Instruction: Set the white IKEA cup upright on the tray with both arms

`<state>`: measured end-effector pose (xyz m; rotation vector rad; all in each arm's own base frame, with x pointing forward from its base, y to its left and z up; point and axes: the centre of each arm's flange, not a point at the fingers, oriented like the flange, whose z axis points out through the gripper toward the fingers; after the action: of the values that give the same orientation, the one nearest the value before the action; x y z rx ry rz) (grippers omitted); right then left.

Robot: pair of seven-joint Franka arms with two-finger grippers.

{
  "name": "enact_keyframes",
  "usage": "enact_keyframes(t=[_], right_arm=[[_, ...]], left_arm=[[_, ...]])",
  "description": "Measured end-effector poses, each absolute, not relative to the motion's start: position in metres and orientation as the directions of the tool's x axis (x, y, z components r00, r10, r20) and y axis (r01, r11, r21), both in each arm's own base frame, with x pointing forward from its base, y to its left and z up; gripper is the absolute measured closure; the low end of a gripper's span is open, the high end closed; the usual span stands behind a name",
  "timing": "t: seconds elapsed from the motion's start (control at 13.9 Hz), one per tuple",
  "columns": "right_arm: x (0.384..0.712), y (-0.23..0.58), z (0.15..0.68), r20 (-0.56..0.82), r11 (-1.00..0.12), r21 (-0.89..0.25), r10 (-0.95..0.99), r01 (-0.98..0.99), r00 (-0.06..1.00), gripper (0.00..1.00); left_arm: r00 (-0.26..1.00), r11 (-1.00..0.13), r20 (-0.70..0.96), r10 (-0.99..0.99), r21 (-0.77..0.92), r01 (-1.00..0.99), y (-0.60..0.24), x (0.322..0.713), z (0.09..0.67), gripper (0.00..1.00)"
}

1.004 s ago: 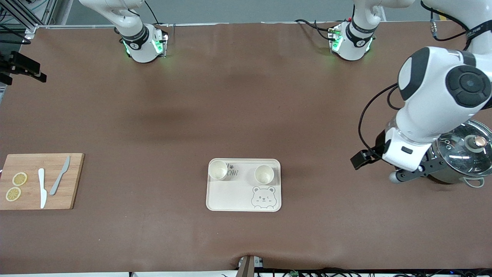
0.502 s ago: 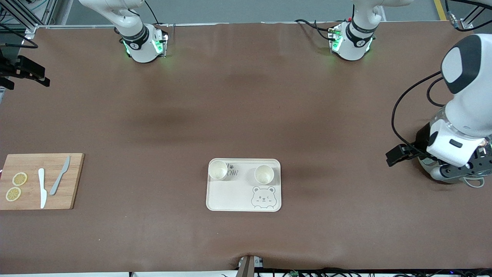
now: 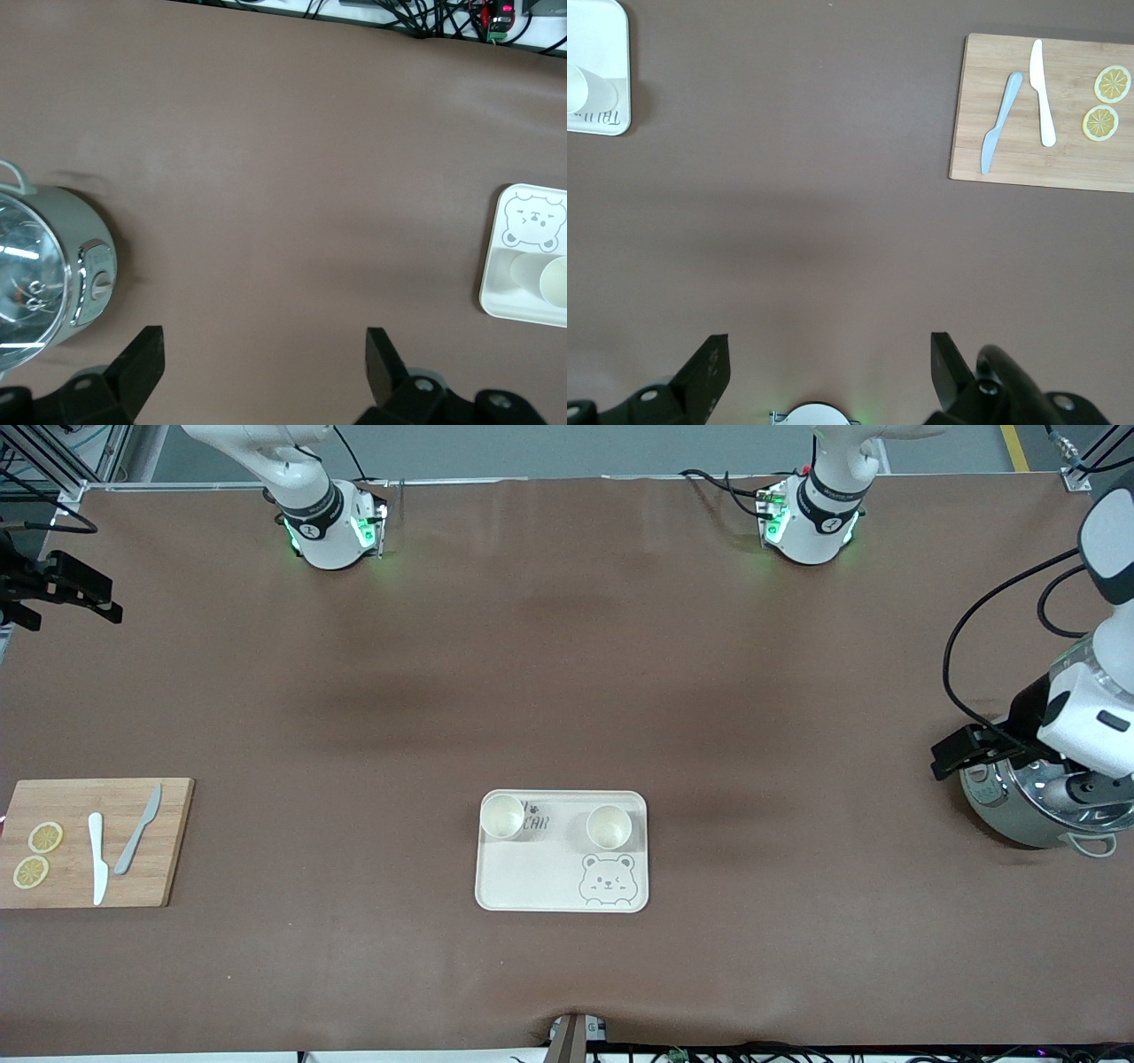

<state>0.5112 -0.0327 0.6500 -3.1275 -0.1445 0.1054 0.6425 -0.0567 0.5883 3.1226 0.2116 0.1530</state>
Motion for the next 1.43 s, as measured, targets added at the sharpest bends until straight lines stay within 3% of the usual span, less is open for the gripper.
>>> enact_keyframes(t=[0.79, 1.43], right_arm=[[0.511, -0.033, 0.647, -0.071, -0.996, -0.013, 0.092, 0.092, 0.993, 0.00], [0.512, -0.033, 0.645, -0.071, -0.996, -0.013, 0.092, 0.091, 0.993, 0.00]], left_arm=[[0.988, -0.989, 0.045, 0.148, 0.000, 0.148, -0.047, 0.615, 0.611, 0.00], [0.992, -0.992, 0.023, 0.121, -0.015, 0.122, -0.058, 0.545, 0.627, 0.00]])
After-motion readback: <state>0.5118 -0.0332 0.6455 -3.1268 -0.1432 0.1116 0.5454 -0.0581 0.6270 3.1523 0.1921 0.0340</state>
